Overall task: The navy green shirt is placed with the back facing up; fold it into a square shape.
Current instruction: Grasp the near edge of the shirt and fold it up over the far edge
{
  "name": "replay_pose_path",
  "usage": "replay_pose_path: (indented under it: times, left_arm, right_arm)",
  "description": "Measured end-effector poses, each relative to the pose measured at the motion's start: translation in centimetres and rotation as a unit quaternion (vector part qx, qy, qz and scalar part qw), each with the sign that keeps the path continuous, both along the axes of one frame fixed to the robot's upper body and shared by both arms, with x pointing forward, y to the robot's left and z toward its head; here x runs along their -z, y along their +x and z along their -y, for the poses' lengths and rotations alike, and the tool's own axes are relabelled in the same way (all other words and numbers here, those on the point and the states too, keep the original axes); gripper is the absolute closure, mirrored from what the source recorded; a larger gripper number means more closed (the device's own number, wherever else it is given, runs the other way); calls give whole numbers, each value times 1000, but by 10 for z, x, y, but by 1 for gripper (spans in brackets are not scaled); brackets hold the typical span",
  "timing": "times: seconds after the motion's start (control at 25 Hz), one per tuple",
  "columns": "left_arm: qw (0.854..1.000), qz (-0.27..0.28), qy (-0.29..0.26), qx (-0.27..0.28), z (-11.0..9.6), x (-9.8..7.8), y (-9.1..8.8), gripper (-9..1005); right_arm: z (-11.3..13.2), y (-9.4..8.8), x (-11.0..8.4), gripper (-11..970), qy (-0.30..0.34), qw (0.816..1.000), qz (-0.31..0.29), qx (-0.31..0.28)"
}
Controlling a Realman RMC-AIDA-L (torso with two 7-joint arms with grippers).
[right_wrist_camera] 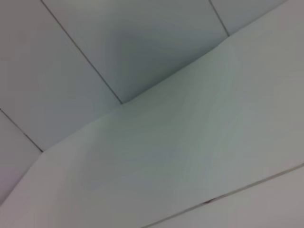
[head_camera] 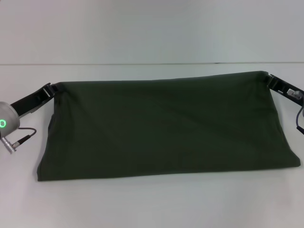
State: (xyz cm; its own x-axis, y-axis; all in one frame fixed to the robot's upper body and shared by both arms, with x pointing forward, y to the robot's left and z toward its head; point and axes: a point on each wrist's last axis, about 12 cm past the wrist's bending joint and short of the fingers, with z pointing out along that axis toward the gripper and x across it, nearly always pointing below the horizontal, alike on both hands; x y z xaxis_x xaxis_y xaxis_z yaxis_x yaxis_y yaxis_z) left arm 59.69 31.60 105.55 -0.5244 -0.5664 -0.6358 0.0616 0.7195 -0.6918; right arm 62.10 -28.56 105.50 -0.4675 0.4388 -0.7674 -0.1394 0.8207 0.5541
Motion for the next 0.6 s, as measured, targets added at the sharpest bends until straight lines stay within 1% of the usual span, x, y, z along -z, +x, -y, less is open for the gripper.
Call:
replay_pose_path:
  times: [0.32,0.44,0.6]
  left_arm:
    - [1000,6,27,-13,10,-1,11,899]
    - [999,5,34,-24,16,1,15,891]
    - [998,20,57,-28,26,3,16,880]
  right_arm:
    - [-7,7,-1,919,-33,999,10,2]
    - [-11,11,0,918,-57,998,9,1]
    - [-18,13,1,916,-90,996,22,-9]
